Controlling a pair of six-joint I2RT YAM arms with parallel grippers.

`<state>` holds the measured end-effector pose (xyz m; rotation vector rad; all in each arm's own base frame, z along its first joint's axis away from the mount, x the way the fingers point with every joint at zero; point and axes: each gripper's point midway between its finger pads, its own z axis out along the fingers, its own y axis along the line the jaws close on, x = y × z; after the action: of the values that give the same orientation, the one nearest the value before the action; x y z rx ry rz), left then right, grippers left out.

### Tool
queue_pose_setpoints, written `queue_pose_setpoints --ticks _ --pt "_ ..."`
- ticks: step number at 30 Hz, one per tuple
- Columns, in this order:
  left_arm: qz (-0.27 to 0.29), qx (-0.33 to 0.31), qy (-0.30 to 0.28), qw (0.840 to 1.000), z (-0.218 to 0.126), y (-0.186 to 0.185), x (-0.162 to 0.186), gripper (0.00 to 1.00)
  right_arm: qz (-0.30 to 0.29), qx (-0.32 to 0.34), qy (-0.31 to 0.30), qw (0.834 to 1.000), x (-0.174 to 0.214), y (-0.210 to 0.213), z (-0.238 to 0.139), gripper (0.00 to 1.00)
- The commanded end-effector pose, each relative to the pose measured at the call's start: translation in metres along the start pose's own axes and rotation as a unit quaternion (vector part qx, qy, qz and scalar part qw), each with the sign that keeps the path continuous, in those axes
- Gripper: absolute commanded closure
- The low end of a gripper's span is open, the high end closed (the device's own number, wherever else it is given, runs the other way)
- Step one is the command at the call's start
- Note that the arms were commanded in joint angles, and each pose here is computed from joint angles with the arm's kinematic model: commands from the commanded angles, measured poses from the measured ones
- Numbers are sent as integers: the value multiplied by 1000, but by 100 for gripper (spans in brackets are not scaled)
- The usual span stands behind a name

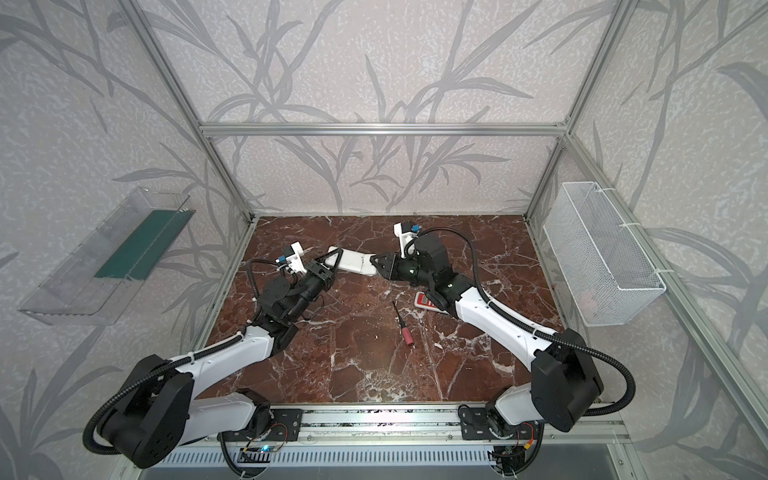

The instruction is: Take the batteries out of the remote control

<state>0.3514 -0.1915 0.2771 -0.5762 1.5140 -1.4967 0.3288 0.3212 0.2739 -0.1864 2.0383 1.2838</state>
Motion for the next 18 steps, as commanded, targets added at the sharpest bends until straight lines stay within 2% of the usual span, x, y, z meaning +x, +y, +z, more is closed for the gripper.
queue_pose_setpoints --ticks 1,5,8,18 --pt "-6 77 -14 997 1 -47 -10 100 4 -7 24 1000 15 -3 4 93" --pt "-7 77 -14 997 1 -46 -10 100 5 -19 24 1000 15 0 5 95" --pt "-8 79 -15 997 1 -47 -10 100 5 -21 26 999 16 0 6 100" --pt "-7 81 -16 997 1 -49 -11 100 5 -36 33 999 16 4 11 100"
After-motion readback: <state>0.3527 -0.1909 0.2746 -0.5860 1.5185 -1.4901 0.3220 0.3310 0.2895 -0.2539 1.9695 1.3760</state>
